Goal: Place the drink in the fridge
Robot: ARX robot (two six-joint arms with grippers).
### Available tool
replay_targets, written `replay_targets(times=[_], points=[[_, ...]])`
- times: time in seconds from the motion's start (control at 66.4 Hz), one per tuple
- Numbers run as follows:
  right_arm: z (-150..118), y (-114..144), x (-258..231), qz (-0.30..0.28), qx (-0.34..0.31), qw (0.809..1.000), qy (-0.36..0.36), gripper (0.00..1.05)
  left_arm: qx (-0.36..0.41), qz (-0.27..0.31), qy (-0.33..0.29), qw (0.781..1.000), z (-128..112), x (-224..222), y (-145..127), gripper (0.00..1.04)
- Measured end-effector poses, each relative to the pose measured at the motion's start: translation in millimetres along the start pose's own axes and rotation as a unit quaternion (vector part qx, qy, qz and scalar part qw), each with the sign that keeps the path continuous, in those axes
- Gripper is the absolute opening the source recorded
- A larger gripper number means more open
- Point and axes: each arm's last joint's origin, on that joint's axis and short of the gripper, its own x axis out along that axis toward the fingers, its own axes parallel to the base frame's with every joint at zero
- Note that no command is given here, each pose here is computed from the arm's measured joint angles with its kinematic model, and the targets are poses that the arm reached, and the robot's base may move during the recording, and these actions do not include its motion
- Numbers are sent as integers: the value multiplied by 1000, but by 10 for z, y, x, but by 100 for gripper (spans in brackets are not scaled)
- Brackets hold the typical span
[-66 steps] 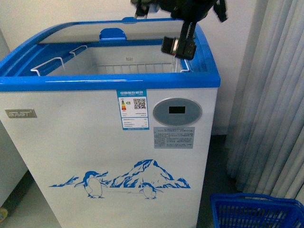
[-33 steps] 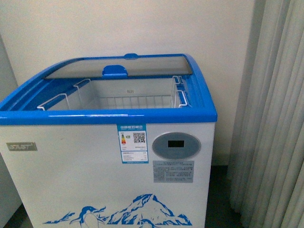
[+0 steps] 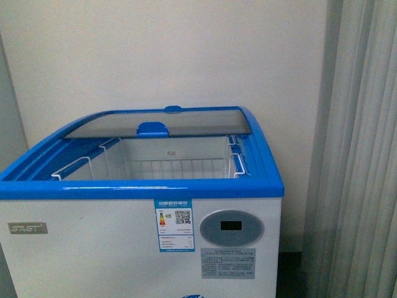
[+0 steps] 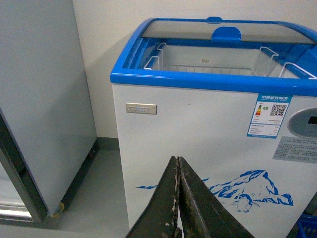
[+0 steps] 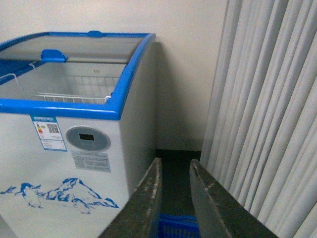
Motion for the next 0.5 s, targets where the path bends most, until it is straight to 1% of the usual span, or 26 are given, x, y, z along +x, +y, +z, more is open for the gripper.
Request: replay_targets(times=[0.075,0.211,0.497], points=[[-90,2,-9,1,-1,1000,-4,2,0,0,0,1000,0,0,0,3],[-284,5,4,1,1,1000,3,3,0,0,0,1000,0,0,0,3],[-502,8,0,1,1,1000,1,3,0,0,0,1000,0,0,0,3]])
